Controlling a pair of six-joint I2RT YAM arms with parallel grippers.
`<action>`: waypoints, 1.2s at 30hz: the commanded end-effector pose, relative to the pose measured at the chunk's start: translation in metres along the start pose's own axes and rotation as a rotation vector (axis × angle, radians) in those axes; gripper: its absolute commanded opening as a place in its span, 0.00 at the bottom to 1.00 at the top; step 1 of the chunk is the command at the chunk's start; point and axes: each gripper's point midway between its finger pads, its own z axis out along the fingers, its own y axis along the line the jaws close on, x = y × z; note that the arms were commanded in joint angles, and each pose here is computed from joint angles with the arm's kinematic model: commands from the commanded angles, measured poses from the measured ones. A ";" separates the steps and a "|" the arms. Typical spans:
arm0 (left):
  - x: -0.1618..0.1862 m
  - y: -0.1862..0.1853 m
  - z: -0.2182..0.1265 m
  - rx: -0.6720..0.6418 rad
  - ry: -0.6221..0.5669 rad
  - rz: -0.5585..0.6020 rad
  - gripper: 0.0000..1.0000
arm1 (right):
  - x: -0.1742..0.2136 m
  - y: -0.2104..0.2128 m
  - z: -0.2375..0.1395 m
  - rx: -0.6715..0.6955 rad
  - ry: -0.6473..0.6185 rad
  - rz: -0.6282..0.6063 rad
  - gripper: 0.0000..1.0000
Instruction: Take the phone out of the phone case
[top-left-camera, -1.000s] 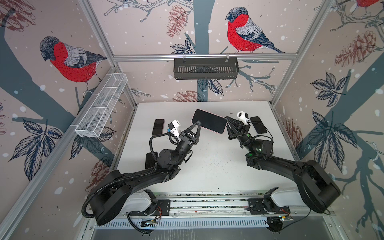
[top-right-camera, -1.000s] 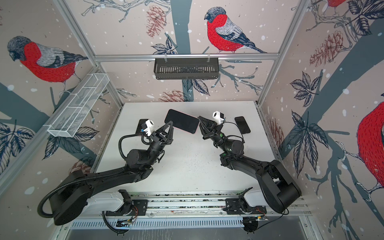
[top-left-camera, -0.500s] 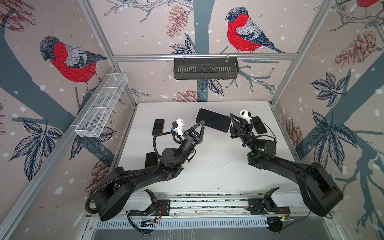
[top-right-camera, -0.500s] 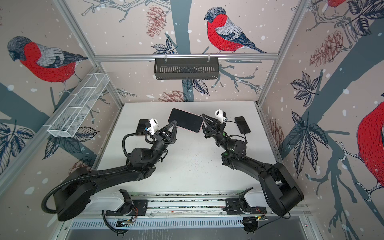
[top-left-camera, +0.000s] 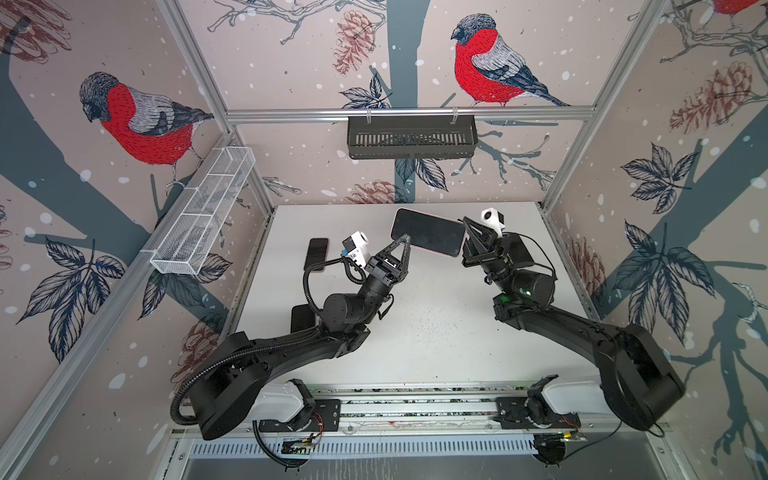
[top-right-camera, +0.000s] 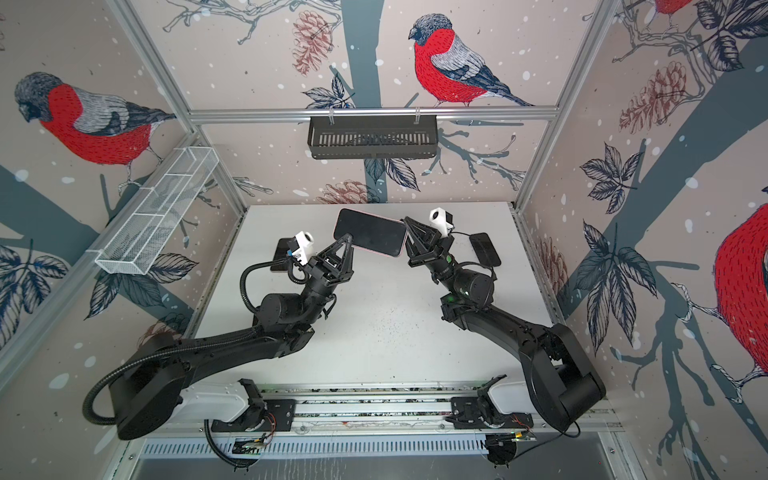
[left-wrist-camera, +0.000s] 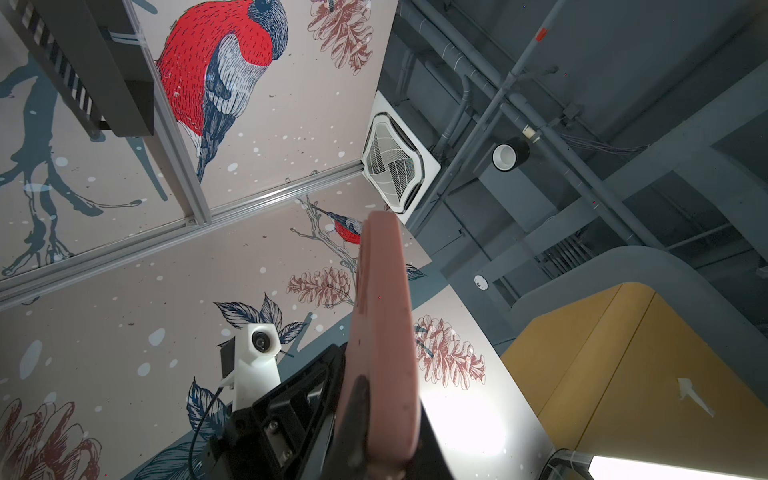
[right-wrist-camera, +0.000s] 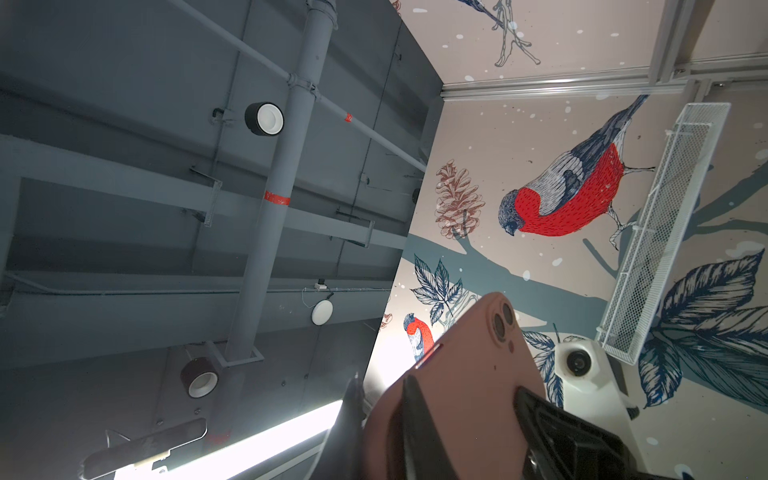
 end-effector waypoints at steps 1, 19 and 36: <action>0.016 -0.086 -0.009 0.357 0.111 -0.061 0.00 | 0.023 0.045 -0.002 -0.184 0.092 -0.061 0.16; 0.016 -0.102 -0.007 0.401 0.103 -0.035 0.00 | 0.003 0.046 -0.004 -0.185 0.041 -0.046 0.25; 0.006 -0.035 -0.017 -0.178 0.087 0.026 0.00 | -0.017 -0.002 -0.071 0.486 -0.094 -0.516 0.95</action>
